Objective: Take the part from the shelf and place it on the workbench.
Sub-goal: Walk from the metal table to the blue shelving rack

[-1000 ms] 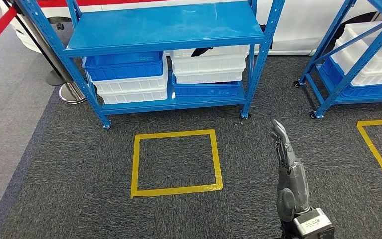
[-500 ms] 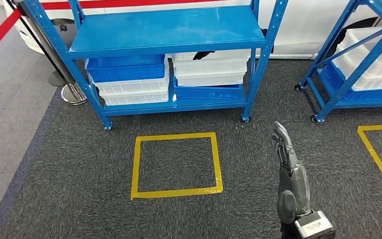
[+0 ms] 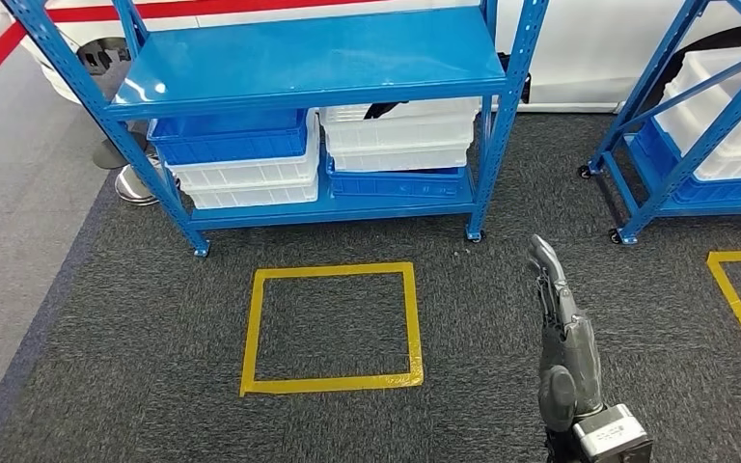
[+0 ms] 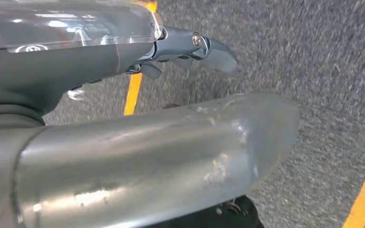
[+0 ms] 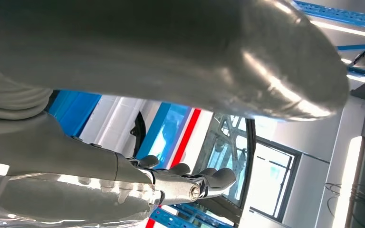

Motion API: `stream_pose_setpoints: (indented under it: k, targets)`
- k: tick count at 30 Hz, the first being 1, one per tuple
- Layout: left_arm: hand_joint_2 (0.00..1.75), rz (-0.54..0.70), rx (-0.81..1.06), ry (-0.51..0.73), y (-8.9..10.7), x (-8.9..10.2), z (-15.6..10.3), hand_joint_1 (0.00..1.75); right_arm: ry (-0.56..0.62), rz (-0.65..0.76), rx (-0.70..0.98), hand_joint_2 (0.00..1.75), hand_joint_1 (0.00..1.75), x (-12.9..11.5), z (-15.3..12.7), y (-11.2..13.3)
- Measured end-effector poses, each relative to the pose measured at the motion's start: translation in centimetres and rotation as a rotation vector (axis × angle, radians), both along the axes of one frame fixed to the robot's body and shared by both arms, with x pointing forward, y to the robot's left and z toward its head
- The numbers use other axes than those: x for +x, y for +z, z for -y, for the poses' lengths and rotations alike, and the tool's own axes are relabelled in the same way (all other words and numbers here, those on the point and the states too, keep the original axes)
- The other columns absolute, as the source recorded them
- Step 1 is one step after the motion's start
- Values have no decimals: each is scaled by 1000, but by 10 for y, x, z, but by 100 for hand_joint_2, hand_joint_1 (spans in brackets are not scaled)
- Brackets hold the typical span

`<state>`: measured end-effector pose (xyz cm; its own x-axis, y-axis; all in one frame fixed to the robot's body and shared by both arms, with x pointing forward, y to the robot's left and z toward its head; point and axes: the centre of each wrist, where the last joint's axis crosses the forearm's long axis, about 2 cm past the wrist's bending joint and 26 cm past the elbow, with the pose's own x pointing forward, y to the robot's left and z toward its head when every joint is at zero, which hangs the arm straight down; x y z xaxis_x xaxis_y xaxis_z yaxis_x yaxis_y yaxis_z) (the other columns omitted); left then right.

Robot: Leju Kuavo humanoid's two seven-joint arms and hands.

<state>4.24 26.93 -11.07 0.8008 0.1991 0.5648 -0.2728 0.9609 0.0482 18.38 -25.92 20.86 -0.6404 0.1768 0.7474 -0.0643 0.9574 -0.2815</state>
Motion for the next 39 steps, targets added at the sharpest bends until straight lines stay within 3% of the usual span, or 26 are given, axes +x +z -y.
stream_pose_setpoints:
  k: [39]
  targets:
    - [0, -3, -2, -6, 1, 3, 2, 0, -18, -9, -5, 0, 0, 2, 4, 1]
